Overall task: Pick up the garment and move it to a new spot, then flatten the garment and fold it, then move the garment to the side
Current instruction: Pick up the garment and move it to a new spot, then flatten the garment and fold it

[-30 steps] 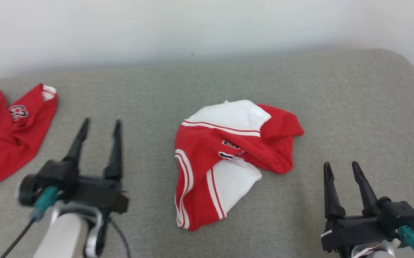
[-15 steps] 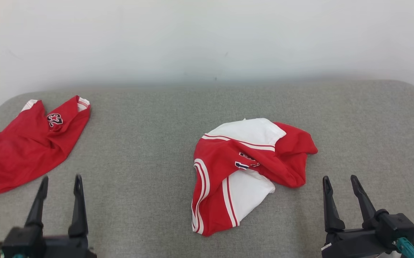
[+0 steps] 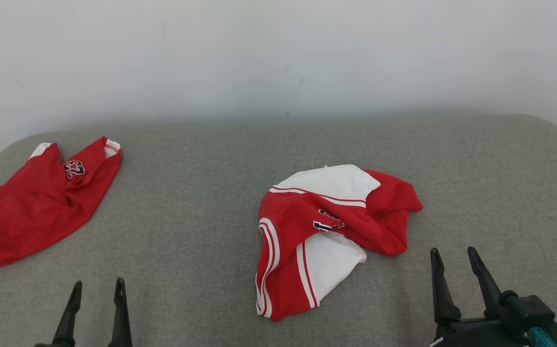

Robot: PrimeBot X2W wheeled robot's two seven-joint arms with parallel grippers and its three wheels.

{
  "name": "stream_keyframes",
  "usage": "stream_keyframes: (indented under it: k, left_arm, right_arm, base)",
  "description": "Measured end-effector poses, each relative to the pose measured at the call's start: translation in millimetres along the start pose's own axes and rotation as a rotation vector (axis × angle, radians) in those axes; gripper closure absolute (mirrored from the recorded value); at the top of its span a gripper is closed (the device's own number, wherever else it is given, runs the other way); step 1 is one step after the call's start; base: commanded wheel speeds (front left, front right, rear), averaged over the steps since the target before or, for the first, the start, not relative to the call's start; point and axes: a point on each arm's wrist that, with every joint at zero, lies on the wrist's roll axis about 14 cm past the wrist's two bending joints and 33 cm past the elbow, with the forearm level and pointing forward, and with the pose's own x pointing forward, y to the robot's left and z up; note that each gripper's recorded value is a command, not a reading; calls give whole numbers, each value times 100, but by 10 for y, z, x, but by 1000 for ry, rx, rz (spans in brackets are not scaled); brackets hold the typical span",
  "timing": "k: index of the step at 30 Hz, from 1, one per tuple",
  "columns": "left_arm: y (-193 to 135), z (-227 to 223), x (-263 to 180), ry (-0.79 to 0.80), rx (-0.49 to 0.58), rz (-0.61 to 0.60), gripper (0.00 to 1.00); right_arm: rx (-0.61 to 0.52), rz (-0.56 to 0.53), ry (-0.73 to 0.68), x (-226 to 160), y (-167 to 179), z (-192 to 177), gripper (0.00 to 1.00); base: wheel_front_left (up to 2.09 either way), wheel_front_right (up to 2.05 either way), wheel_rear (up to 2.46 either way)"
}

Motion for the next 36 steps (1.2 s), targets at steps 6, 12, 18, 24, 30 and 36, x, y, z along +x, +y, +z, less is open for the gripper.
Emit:
stream_keyframes:
  k: [6,12,18,24,30,36]
  left_arm:
    - [-26,-64,-34,17,-12,-4,0]
    - [-5,-97,-43,27,-13,-2,0]
    - [6,-125,-38,34,-11,0,0]
    - [-45,-127,-10,32,-19,-17,0]
    - [-405,-115,127,23,-53,-126,0]
    - [-968,-284,279,74,-78,-293,0]
  right_arm:
    - [1,-7,10,-26,-19,-29,0]
    - [6,-7,17,-30,-18,-54,0]
    - [9,-8,23,-44,-18,-73,0]
    - [11,-14,28,-56,-33,-88,0]
    - [11,-18,37,-51,-48,-118,0]
    - [17,-19,56,-21,-51,-182,0]
  base:
    - [0,0,0]
    - [0,0,0]
    - [0,0,0]
    - [0,0,0]
    - [0,0,0]
    - [0,0,0]
